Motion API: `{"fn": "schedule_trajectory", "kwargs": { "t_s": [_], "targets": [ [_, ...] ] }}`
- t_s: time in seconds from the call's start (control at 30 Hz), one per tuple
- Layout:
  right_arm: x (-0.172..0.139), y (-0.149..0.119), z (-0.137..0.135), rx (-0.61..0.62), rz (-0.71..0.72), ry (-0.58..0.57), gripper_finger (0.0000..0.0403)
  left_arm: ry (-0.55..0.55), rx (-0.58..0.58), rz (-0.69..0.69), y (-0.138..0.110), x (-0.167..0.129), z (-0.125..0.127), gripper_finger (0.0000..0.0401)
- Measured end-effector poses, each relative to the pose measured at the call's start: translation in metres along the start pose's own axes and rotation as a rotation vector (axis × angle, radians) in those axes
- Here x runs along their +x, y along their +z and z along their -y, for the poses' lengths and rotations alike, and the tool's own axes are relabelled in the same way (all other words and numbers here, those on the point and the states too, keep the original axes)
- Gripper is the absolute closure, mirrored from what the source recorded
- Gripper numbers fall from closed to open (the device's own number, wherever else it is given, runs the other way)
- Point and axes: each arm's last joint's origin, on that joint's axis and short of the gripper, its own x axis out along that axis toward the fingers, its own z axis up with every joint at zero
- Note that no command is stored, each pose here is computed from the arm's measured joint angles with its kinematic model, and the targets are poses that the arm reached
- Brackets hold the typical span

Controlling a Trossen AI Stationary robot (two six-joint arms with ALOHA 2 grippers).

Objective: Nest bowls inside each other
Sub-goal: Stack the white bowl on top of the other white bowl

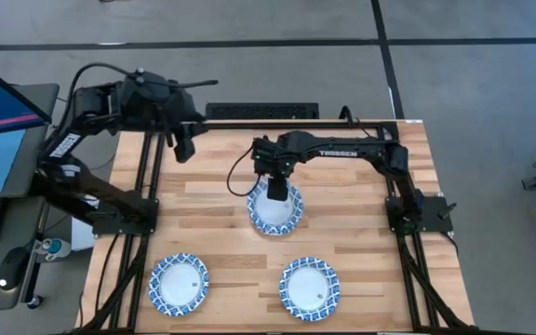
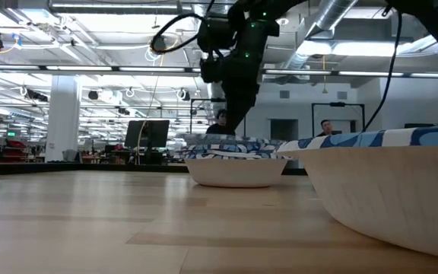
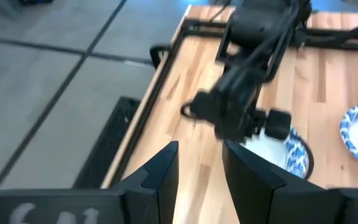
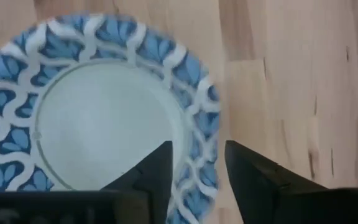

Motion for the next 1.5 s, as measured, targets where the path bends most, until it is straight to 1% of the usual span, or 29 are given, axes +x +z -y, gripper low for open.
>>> {"fn": "schedule_trajectory", "kwargs": {
  "t_s": [0.1, 0.17, 0.27, 0.33, 0.43, 0.53, 0.6, 0.7, 0.83, 0.93, 1.0, 1.1, 1.2, 1.3, 1.37, 1.4, 1.47, 1.5],
  "targets": [
    [-0.001, 0.001, -0.003, 0.005, 0.007, -0.001, 0.0221, 0.0, -0.037, -0.008, -0.017, -0.002, 0.001, 0.0285],
    [-0.001, 0.002, -0.004, -0.022, 0.014, -0.006, 0.0214, -0.005, -0.052, 0.033, -0.027, -0.001, 0.002, 0.0285],
    [-0.005, 0.002, -0.005, -0.016, 0.023, -0.006, 0.021, -0.096, -0.062, 0.141, -0.042, 0.002, 0.006, 0.0285],
    [-0.005, 0.0, -0.005, -0.012, 0.007, -0.003, 0.0209, -0.165, -0.073, 0.186, -0.055, 0.006, 0.01, 0.0285],
    [-0.005, -0.005, -0.008, -0.014, -0.048, 0.006, 0.0211, -0.289, -0.084, 0.198, -0.079, 0.02, 0.017, 0.0285],
    [-0.005, -0.009, -0.014, -0.022, -0.095, 0.028, 0.0215, -0.391, -0.124, 0.2, -0.097, 0.036, 0.023, 0.0285],
    [-0.005, -0.012, -0.018, -0.028, -0.124, 0.059, 0.0219, -0.423, -0.148, 0.18, -0.109, 0.045, 0.026, 0.0285],
    [-0.006, -0.016, -0.025, -0.038, -0.171, 0.099, 0.0224, -0.431, -0.171, 0.148, -0.123, 0.056, 0.028, 0.0285],
    [-0.007, -0.021, -0.037, -0.069, -0.241, 0.122, 0.023, -0.448, -0.179, 0.174, -0.13, 0.062, 0.03, 0.0285],
    [-0.007, -0.02, -0.05, -0.123, -0.23, 0.13, 0.0234, -0.455, -0.188, 0.226, -0.13, 0.065, 0.031, 0.0285],
    [-0.011, -0.018, -0.057, -0.147, -0.196, 0.13, 0.0236, -0.464, -0.185, 0.262, -0.13, 0.067, 0.033, 0.0285],
    [-0.02, -0.014, -0.068, -0.176, -0.123, 0.141, 0.024, -0.468, -0.197, 0.251, -0.133, 0.071, 0.034, 0.0285],
    [-0.036, -0.015, -0.077, -0.162, -0.081, 0.148, 0.0242, -0.476, -0.227, 0.236, -0.134, 0.071, 0.035, 0.0285],
    [-0.056, -0.021, -0.086, -0.158, -0.045, 0.154, 0.0245, -0.492, -0.232, 0.229, -0.134, 0.07, 0.038, 0.0285],
    [-0.069, -0.023, -0.094, -0.176, 0.027, 0.176, 0.0246, -0.509, -0.233, 0.225, -0.134, 0.07, 0.041, 0.0285],
    [-0.074, -0.026, -0.099, -0.176, 0.033, 0.192, 0.0247, -0.52, -0.228, 0.225, -0.134, 0.069, 0.043, 0.0285],
    [-0.079, -0.028, -0.111, -0.184, 0.097, 0.227, 0.0248, -0.54, -0.216, 0.226, -0.133, 0.068, 0.047, 0.0285],
    [-0.08, -0.031, -0.116, -0.188, 0.105, 0.239, 0.0248, -0.549, -0.212, 0.225, -0.133, 0.068, 0.048, 0.0285]
  ]
}}
